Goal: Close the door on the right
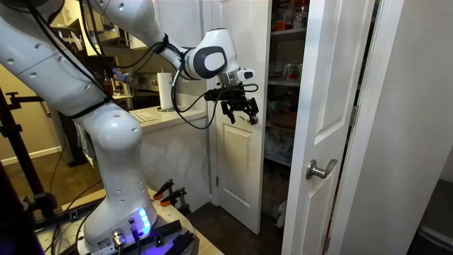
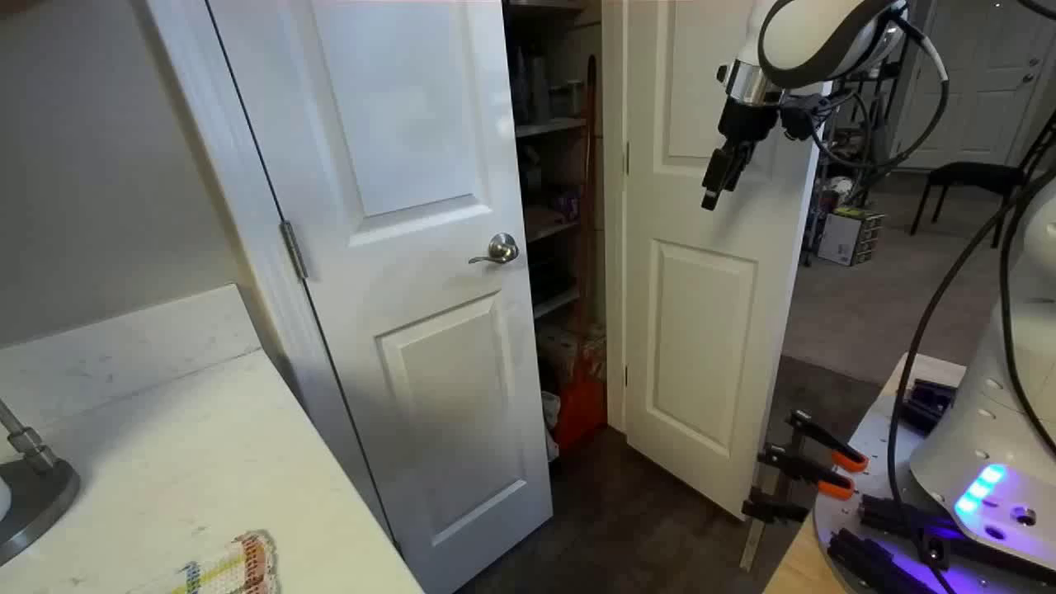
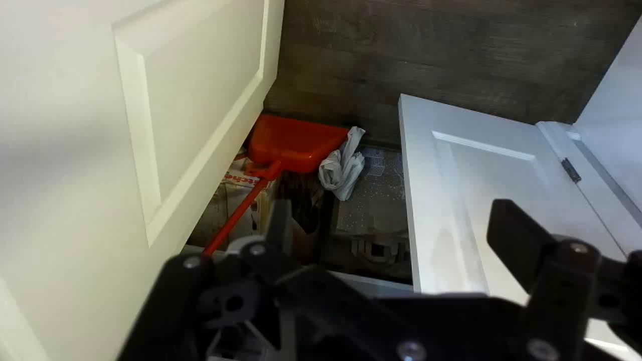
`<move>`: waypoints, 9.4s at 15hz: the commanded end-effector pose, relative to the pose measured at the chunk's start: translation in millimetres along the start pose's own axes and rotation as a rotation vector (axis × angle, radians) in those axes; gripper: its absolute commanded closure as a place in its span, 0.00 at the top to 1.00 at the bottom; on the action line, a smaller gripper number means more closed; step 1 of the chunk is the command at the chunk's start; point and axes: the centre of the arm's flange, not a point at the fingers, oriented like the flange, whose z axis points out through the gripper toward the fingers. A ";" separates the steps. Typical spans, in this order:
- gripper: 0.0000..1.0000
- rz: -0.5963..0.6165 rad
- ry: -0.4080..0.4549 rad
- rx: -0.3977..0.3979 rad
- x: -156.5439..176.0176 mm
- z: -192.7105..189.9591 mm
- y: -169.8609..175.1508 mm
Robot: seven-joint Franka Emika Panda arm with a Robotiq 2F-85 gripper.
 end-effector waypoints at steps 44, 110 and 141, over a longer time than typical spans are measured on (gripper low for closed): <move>1.00 0.381 0.332 -0.391 -93.4 -196.9 166.5; 1.00 0.371 0.166 -0.257 -79.5 -150.1 176.3; 1.00 0.194 0.444 0.312 5.6 -90.9 6.2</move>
